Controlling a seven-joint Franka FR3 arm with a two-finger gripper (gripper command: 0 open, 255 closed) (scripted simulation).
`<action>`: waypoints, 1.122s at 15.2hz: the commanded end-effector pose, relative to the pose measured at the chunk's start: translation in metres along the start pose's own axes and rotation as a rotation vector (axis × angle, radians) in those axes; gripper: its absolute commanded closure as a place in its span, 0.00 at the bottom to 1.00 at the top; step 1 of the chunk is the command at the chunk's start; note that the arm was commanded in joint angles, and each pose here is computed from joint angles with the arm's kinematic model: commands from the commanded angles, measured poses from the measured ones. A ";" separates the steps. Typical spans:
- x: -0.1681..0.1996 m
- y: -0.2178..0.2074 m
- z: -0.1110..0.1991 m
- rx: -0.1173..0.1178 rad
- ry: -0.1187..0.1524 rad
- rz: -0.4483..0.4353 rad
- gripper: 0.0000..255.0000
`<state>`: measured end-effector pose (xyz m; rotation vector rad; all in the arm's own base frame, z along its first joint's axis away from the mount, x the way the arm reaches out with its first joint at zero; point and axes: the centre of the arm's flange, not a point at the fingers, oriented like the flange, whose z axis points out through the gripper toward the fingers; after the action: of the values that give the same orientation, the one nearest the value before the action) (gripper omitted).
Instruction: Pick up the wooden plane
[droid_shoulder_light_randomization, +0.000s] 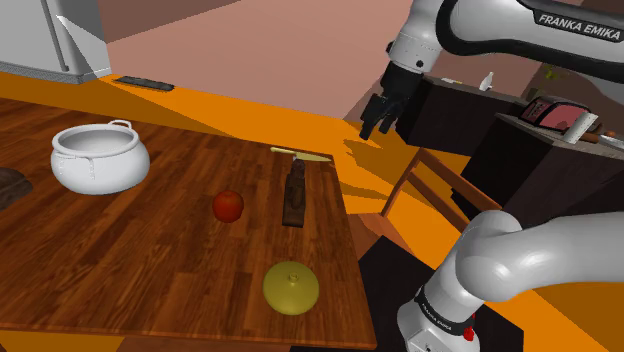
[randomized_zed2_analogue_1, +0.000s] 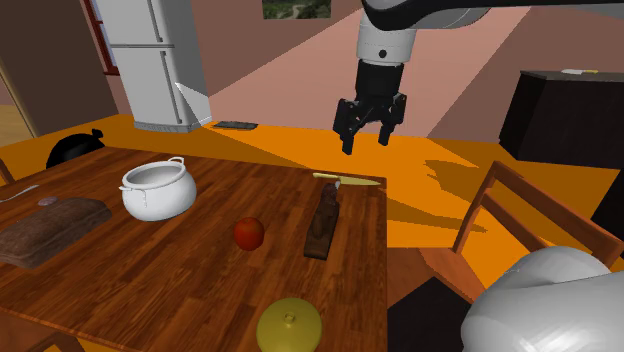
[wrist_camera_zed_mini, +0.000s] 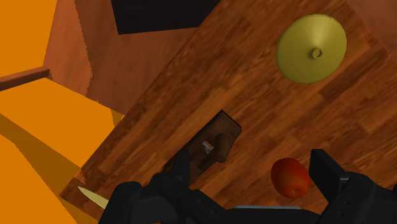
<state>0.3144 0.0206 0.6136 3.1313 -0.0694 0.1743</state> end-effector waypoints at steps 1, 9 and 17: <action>0.000 0.000 0.000 0.000 0.000 0.000 0.00; 0.075 0.015 0.078 0.006 -0.029 0.132 0.00; 0.144 0.039 0.158 0.012 -0.057 0.264 0.00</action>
<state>0.4616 -0.0244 0.4851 3.1286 -0.4569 0.0905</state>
